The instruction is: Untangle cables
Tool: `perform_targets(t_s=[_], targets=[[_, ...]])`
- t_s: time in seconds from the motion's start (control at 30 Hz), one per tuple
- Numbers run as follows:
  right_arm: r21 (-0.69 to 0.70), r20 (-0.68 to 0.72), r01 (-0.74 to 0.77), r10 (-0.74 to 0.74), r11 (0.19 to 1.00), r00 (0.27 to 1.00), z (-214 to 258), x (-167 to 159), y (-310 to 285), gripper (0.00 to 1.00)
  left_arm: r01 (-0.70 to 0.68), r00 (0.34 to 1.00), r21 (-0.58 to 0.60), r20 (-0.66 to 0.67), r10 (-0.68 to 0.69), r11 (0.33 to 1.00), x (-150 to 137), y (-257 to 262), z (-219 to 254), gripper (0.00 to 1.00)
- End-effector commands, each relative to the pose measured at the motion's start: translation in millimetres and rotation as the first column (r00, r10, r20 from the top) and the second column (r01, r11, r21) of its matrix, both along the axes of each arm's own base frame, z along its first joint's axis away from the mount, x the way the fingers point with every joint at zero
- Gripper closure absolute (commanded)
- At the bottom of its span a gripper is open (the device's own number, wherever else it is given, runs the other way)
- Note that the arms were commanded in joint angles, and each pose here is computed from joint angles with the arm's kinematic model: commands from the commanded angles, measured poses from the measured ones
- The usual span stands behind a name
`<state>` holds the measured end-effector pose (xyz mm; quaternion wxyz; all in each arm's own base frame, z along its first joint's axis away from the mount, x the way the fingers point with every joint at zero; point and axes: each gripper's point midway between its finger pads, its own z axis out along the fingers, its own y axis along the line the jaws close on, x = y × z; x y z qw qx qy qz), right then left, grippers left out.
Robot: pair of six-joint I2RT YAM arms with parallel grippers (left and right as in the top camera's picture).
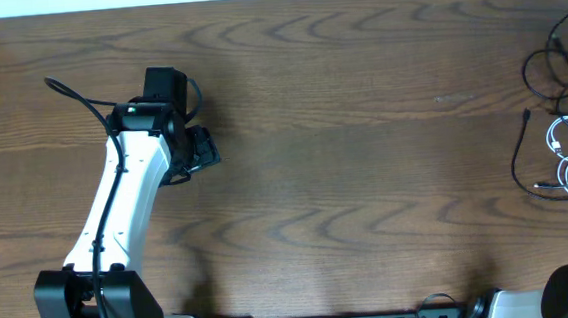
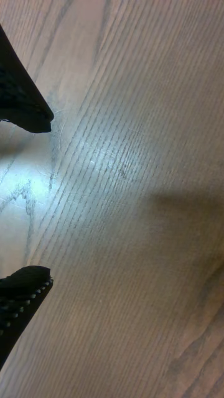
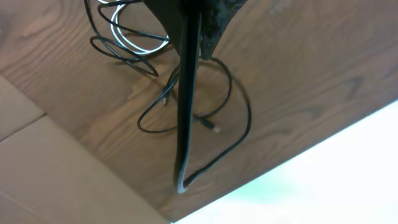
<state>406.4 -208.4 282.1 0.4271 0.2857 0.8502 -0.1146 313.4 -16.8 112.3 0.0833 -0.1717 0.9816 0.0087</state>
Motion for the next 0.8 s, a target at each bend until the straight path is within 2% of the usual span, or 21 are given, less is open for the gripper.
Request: perform_targets(t_s=[0.0, 0.13, 0.3, 0.57, 0.67, 0.73, 0.77], targets=[[-0.021, -0.042, -0.013, 0.012, 1.000, 0.999, -9.3, 1.6, -8.1, 0.99, 0.012, 1.000, 0.007, -0.005, -0.012, 1.000, 0.0, 1.5, 0.4, 0.26], [0.008, -0.106, 0.009, -0.008, 1.000, 0.994, -33.5, -1.2, -17.6, 0.99, 0.012, 1.000, 0.007, -0.005, -0.012, 1.000, -0.2, 1.5, 0.4, 0.25], [0.082, -0.266, 0.081, -0.056, 0.993, 0.962, -90.1, -18.1, -36.3, 0.99, 0.012, 1.000, 0.007, -0.005, -0.012, 1.000, -0.2, 1.5, 0.4, 0.26], [0.230, -0.508, 0.260, -0.112, 0.938, 0.854, -191.1, -54.1, -53.2, 0.98, 0.008, 1.000, 0.006, -0.007, -0.008, 1.000, -0.6, 1.5, 0.3, 0.25], [0.338, -0.513, 0.246, -0.041, 0.909, 0.858, -213.9, -50.5, -40.7, 0.78, 0.005, 1.000, 0.005, -0.008, -0.005, 1.000, -0.8, 1.5, 0.3, 0.26], [0.377, -0.472, 0.216, -0.014, 0.901, 0.881, -210.1, -41.8, -35.4, 0.64, 0.005, 1.000, 0.005, -0.008, -0.005, 1.000, -0.8, 1.5, 0.3, 0.25], [0.394, -0.424, 0.186, -0.001, 0.900, 0.905, -198.4, -32.9, -33.7, 0.53, 0.005, 1.000, 0.005, -0.008, -0.005, 1.000, -0.8, 1.4, 0.3, 0.26]])
